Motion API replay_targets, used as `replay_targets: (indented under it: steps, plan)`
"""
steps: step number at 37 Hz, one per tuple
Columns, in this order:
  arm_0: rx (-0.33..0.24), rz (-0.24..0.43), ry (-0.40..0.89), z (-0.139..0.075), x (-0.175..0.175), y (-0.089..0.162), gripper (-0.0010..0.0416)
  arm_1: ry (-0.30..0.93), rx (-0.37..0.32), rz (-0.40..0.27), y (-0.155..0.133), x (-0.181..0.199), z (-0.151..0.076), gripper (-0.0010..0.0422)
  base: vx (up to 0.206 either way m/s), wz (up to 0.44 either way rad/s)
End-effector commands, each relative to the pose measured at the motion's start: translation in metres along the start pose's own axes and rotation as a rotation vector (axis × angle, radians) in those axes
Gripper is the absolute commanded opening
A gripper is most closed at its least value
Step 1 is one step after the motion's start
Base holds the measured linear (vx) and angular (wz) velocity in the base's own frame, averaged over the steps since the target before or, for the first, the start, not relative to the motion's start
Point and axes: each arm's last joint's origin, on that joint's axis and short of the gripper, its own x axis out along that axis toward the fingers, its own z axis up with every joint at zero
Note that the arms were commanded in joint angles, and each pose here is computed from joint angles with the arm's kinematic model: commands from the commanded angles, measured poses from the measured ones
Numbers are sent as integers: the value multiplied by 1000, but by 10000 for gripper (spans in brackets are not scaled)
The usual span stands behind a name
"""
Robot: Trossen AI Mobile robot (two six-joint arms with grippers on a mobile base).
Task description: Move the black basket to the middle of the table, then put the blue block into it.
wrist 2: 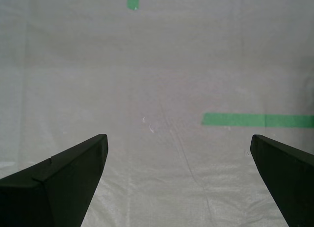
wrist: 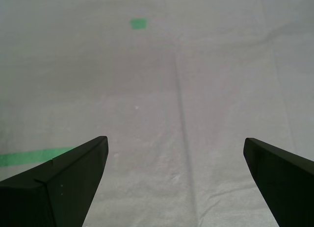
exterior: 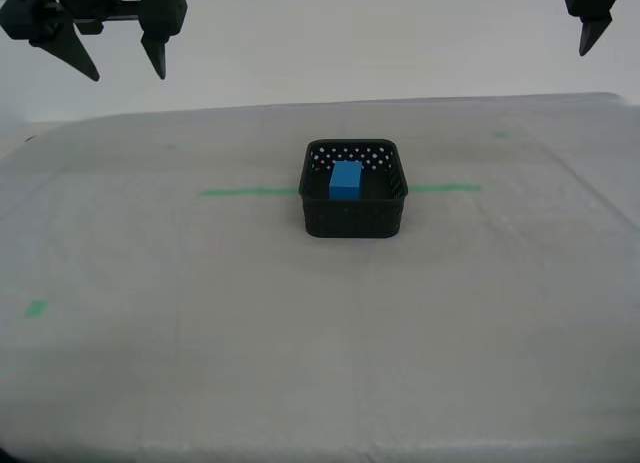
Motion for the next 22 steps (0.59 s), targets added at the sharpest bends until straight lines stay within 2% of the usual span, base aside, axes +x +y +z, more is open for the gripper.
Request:
replay_targets:
  steps: [1, 22]
  plan:
    - [-2, -1, 0, 0, 0, 0, 387, -1, 4, -1, 0, 0, 0, 400, 0, 0]
    - [-2, -1, 0, 0, 0, 0, 387, -1, 4, -1, 0, 0, 0, 400, 0, 0]
